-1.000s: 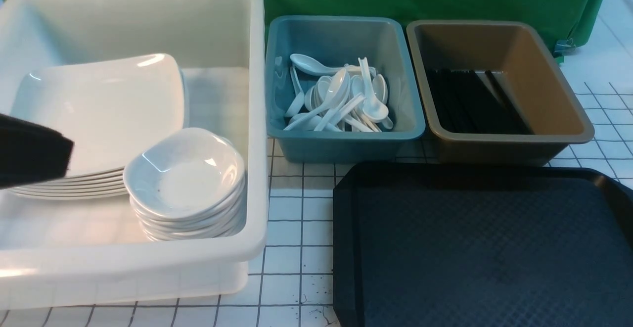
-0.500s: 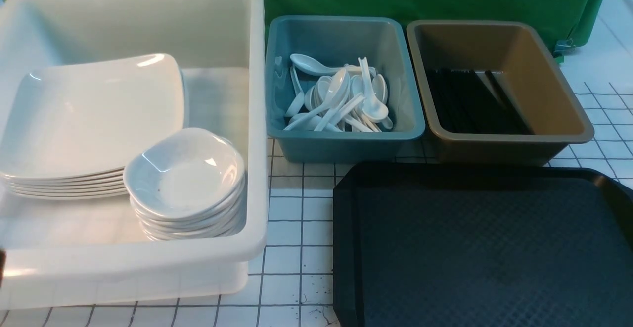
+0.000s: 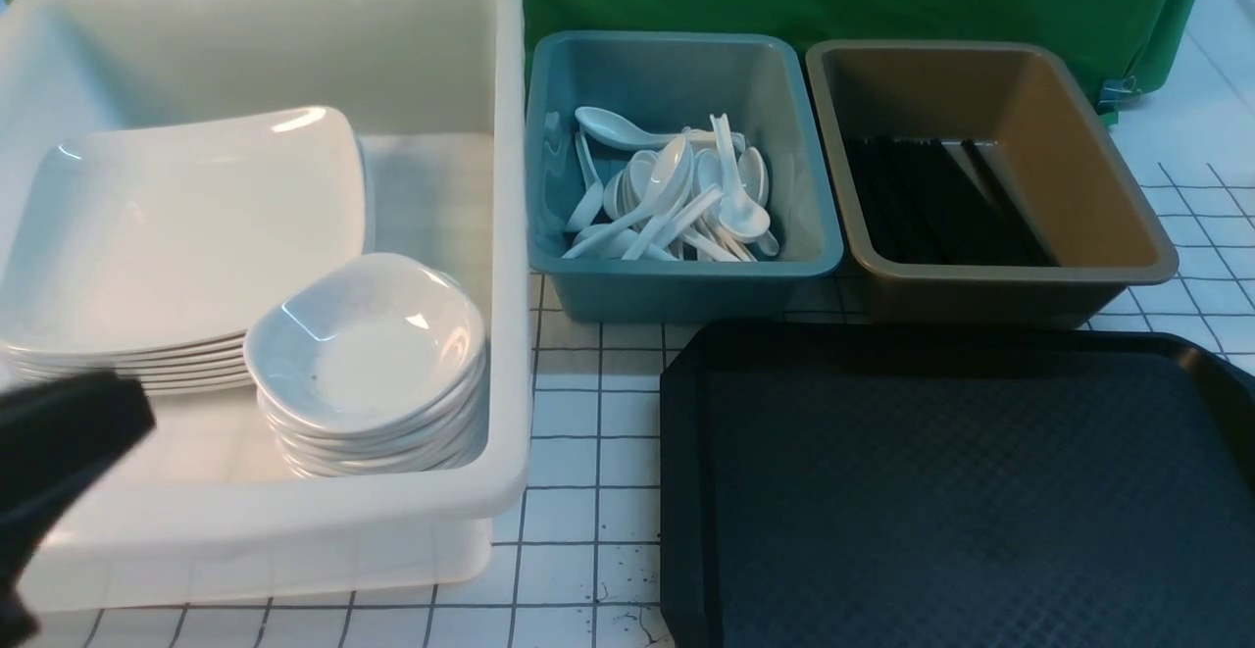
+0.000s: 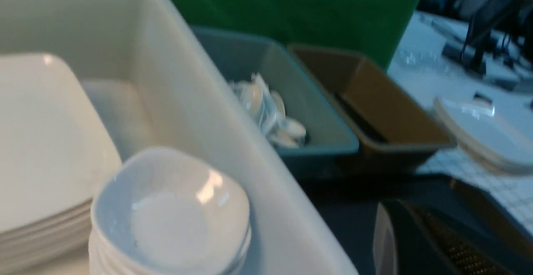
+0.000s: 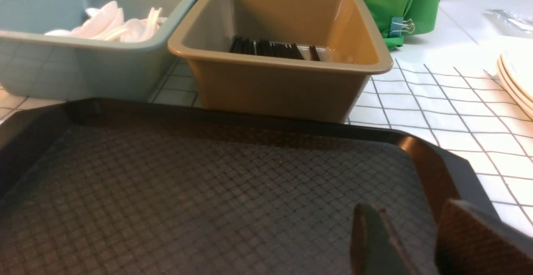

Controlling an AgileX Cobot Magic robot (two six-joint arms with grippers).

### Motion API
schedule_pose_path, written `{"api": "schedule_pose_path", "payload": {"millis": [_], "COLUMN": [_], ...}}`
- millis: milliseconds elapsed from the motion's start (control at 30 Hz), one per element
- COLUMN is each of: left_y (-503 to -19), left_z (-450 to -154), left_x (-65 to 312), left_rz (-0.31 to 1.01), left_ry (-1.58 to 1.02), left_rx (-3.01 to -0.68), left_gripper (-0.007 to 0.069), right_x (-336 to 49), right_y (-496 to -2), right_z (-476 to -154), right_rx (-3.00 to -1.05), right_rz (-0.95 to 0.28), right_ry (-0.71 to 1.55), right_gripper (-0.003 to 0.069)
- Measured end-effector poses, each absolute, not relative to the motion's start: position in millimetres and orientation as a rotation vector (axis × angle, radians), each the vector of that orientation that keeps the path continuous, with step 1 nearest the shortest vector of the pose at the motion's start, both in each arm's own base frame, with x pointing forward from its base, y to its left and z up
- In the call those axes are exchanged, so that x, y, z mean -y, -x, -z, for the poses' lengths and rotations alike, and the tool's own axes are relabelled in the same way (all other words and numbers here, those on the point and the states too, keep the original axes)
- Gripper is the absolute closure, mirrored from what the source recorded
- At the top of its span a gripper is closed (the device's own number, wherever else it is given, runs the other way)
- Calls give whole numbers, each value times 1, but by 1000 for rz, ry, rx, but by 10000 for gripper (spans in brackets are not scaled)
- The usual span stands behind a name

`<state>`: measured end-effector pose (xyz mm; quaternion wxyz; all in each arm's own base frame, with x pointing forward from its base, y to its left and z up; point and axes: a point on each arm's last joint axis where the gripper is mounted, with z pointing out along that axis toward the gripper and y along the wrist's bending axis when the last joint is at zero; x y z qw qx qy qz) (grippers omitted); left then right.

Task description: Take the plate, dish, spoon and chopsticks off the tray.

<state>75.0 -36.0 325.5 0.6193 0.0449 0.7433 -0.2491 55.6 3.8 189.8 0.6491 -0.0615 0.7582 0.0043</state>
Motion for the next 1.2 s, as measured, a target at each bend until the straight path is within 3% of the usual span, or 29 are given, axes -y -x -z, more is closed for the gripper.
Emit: {"api": "schedule_pose_path", "payload": {"millis": [167,667,867,900,933,1100,1200], "left_y": [-81,-85,-72,-69,-67,-59,-57], "left_z": [-317,-292,-262,-260,-252,-209,-199], "left_x": [35,35,21,18,14,3,-1], "left_rz": [571,392,271,333,224,147,105], "left_ry": [-72,-220,-172,-228,-115,70,134], "left_rx": [-1573,-1625,-1609,-1592,-1593,-1604,-1632], "left_gripper": [606,606,606,606,606,606,606], "right_x": [-4,-4,-4,-4,-4,-4,-4], "right_y": [-56,-56,-56,-56,-56,-56,-56], "right_z": [-190,-190,-190,-190,-190,-190,-190], "right_rx": [-1723,-1724,-1725,-1725,-1725,-1725,-1725], "right_rz": [-11,-11,-11,-11,-11,-11,-12], "right_ry": [139,139,138,139,138,139,139], "right_gripper": [418,418,418,418,418,418,418]}}
